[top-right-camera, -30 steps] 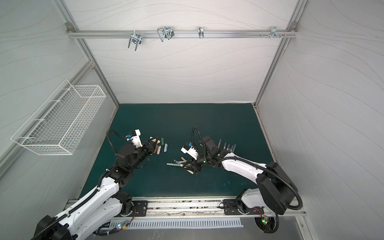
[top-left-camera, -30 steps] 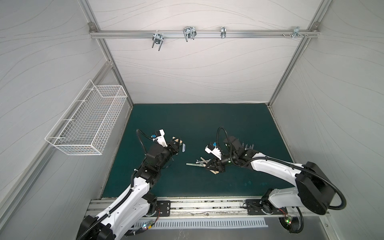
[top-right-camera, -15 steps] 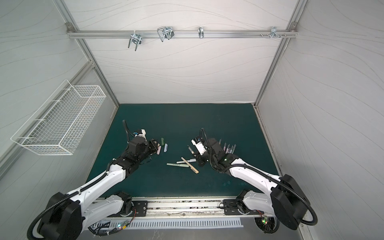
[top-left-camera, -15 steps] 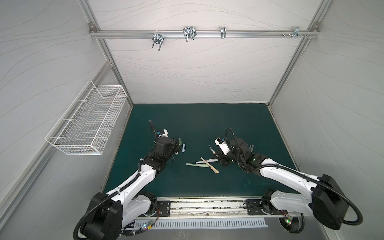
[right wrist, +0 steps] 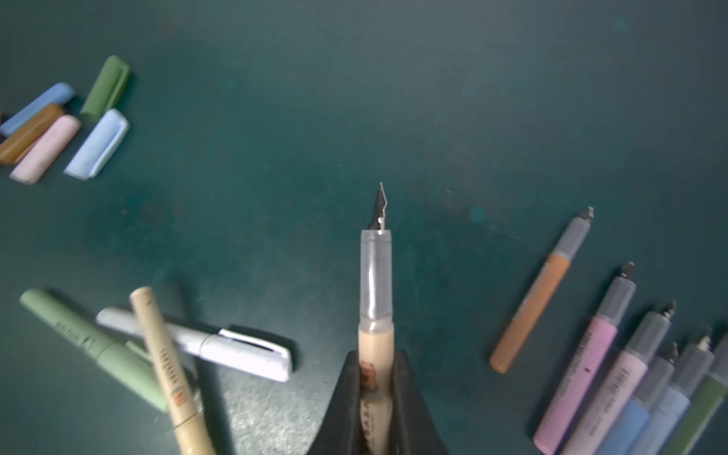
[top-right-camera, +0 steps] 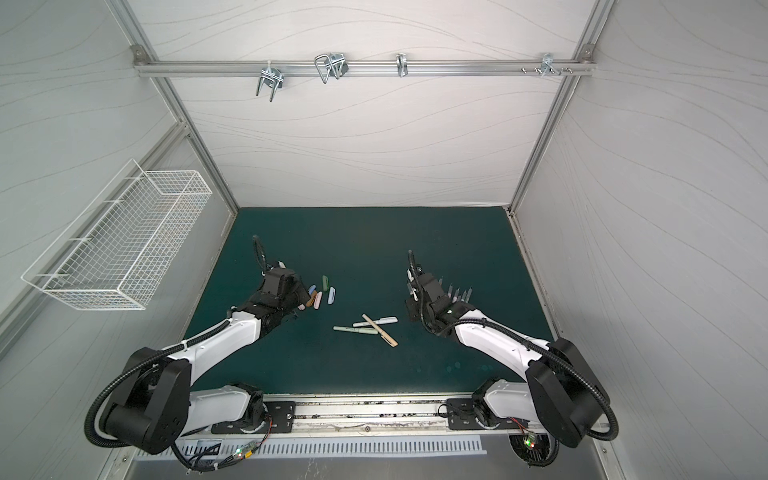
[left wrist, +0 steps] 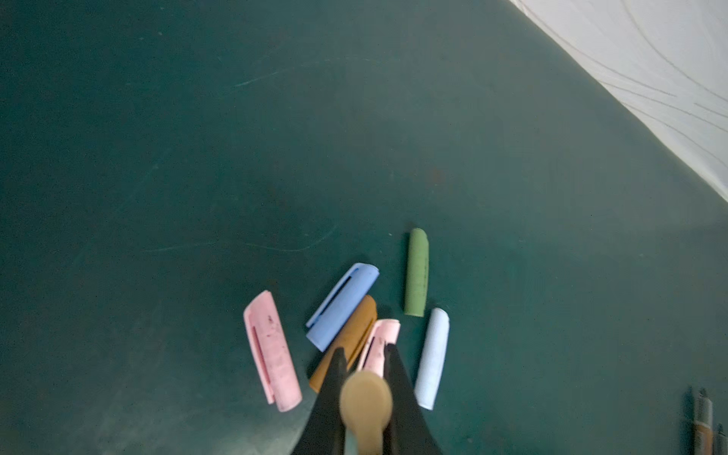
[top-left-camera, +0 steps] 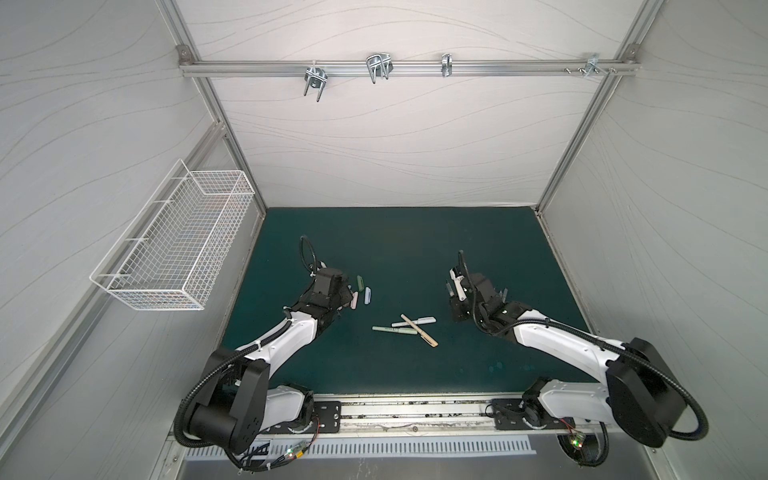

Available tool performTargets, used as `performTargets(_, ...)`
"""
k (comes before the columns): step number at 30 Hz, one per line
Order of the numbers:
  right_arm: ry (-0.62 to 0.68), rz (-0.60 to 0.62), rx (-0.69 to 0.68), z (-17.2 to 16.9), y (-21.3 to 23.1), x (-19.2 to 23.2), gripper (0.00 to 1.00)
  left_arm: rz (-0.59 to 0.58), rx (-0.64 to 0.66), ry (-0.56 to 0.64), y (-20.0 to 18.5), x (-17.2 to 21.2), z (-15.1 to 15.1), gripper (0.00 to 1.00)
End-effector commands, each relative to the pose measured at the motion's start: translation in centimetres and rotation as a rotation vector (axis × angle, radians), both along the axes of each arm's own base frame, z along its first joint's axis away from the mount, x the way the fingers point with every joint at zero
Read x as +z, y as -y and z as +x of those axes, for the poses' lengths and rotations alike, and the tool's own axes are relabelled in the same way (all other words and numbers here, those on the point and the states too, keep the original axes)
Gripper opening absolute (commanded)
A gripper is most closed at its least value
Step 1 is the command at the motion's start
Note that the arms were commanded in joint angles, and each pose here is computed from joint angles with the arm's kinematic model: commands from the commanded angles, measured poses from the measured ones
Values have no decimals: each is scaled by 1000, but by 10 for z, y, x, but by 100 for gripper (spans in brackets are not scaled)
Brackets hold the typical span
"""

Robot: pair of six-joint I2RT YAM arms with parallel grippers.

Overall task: Open the pen caps
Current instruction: 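Drop the beige cap on the cap pile with left while right lays the pen down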

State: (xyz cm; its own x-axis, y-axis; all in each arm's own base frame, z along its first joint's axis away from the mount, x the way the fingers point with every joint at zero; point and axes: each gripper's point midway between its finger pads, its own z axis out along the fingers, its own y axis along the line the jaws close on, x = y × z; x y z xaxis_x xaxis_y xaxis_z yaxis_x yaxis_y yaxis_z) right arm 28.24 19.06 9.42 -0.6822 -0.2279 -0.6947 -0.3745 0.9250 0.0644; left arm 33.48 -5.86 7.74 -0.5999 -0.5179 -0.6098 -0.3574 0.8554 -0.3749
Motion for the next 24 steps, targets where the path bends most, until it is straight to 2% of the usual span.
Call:
performTargets(1,-42,28,-99,6,17,-5,0,21,48,29,-12,8,17,0)
performTargets(7,-126,81,-142,14,24,-21,0,25,112,-72,-31,-16,23,0)
performTargets(17,-223,8,-170,26,23,-52,0,48,153,-137,-47,-36,24,0)
performTargets(24,-256,-44,-202,32,29,-65,0,36,126,-163,-42,-44,29,8)
